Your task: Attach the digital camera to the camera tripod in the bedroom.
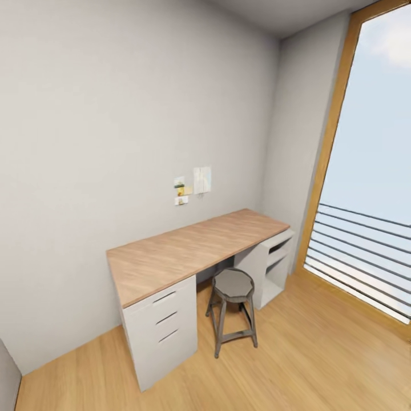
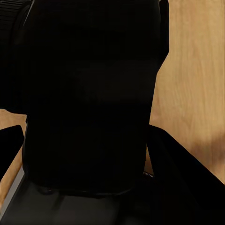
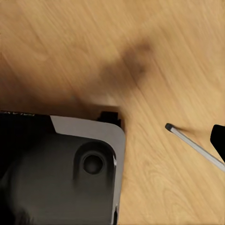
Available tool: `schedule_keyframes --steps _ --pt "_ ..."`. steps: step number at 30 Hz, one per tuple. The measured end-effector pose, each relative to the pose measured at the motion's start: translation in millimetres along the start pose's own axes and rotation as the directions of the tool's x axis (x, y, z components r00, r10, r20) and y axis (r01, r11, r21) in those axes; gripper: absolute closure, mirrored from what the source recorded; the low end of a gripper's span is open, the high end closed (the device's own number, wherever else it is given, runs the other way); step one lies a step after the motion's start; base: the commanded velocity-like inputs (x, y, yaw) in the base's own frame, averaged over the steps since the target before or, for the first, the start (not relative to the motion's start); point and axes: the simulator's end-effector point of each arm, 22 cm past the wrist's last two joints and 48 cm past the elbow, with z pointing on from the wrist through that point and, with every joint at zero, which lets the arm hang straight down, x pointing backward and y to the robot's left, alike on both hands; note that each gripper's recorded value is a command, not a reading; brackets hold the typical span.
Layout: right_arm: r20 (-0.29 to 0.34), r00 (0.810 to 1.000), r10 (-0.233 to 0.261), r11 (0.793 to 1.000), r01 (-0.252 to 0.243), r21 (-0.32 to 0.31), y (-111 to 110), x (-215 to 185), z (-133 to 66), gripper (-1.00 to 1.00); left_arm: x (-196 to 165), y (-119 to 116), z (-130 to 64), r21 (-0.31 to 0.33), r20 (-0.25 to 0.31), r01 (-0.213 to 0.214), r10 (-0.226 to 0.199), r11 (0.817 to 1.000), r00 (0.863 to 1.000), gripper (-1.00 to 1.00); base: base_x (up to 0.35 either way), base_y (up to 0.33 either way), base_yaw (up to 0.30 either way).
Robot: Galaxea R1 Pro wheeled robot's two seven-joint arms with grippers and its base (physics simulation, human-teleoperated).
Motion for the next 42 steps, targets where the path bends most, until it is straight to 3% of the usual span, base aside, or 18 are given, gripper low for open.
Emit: schedule_keyframes --steps 21,42 --pt "-0.007 1.0 0.002 1.0 -0.002 0.003 -2.1 1.8 -0.4 -1.0 0.1 0.6 0.0 -0.006 0.0 0.002 -0.002 1.0 1.0 1.0 0.012 0.005 -0.232" --pt "-0.003 1.0 -0.001 1.0 0.001 0.002 -1.8 0.9 -0.4 -1.0 7.2 -11.3 0.0 0.01 -0.009 -0.001 0.001 1.0 1.0 1.0 0.252 0.132 -0.243"
